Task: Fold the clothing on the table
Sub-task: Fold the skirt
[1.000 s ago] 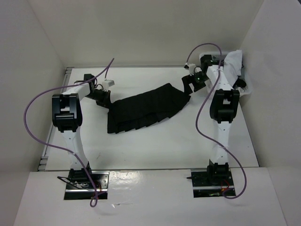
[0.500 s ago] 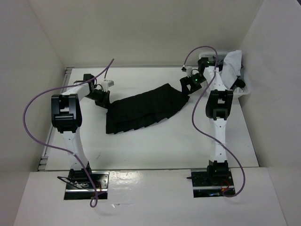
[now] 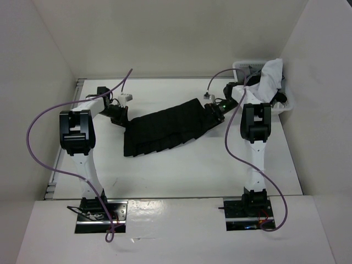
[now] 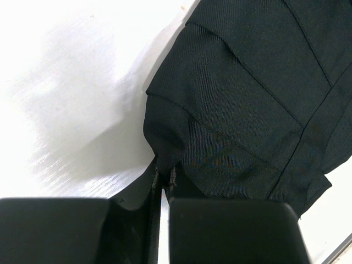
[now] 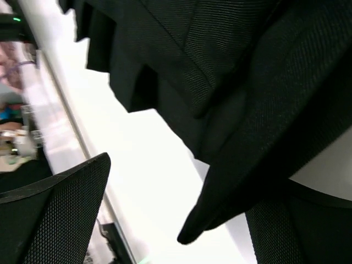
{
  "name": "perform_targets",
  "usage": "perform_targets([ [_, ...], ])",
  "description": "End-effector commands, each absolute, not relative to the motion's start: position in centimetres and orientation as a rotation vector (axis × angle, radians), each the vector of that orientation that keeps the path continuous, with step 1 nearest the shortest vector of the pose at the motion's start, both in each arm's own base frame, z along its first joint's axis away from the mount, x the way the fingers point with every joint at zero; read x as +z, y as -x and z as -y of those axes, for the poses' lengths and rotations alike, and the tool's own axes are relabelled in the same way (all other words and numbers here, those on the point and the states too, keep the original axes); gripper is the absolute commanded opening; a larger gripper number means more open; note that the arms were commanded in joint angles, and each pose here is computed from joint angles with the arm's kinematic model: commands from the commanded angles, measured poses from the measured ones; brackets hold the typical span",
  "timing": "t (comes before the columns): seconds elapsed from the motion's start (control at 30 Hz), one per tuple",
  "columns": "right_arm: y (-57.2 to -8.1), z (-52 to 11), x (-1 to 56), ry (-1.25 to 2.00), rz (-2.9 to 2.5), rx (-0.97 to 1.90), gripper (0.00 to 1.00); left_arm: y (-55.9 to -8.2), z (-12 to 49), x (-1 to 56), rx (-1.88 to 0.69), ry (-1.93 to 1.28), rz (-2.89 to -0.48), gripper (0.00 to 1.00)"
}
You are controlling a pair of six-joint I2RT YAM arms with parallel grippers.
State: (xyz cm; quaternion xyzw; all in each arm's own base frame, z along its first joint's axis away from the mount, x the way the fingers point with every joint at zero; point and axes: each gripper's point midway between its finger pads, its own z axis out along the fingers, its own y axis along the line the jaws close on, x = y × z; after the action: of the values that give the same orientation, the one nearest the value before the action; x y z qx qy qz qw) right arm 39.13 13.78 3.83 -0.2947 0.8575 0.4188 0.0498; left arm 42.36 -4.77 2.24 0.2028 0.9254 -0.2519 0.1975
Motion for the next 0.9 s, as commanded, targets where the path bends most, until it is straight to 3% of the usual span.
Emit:
perform_targets([
  [0.0, -37.6, -13.3, -1.1, 0.956, -2.685, 1.296, 0.99, -40.9, 4.2, 1.2, -0.694, -0.551, -2.654, 0.01],
  [0.43, -41.5, -16.3, -0.5, 0.971, -2.599, 1.237, 0.99, -40.1, 4.3, 0.9, -0.699, -0.538, -2.662, 0.01],
  [0.63, -42.5, -17.3, -1.0, 0.959, -2.605, 1.192, 0.92, -40.1, 4.6, 0.9, -0.702, -0.551, -2.661, 0.01],
  [0.77, -43.1, -17.1, -1.0, 0.945, -2.614, 1.153, 0.8, -40.1, 4.6, 0.9, -0.702, -0.551, -2.661, 0.01],
  [0.87, -43.1, -17.2, -1.0, 0.934, -2.621, 1.155, 0.65, -40.1, 4.6, 0.9, -0.702, -0.551, -2.661, 0.01],
])
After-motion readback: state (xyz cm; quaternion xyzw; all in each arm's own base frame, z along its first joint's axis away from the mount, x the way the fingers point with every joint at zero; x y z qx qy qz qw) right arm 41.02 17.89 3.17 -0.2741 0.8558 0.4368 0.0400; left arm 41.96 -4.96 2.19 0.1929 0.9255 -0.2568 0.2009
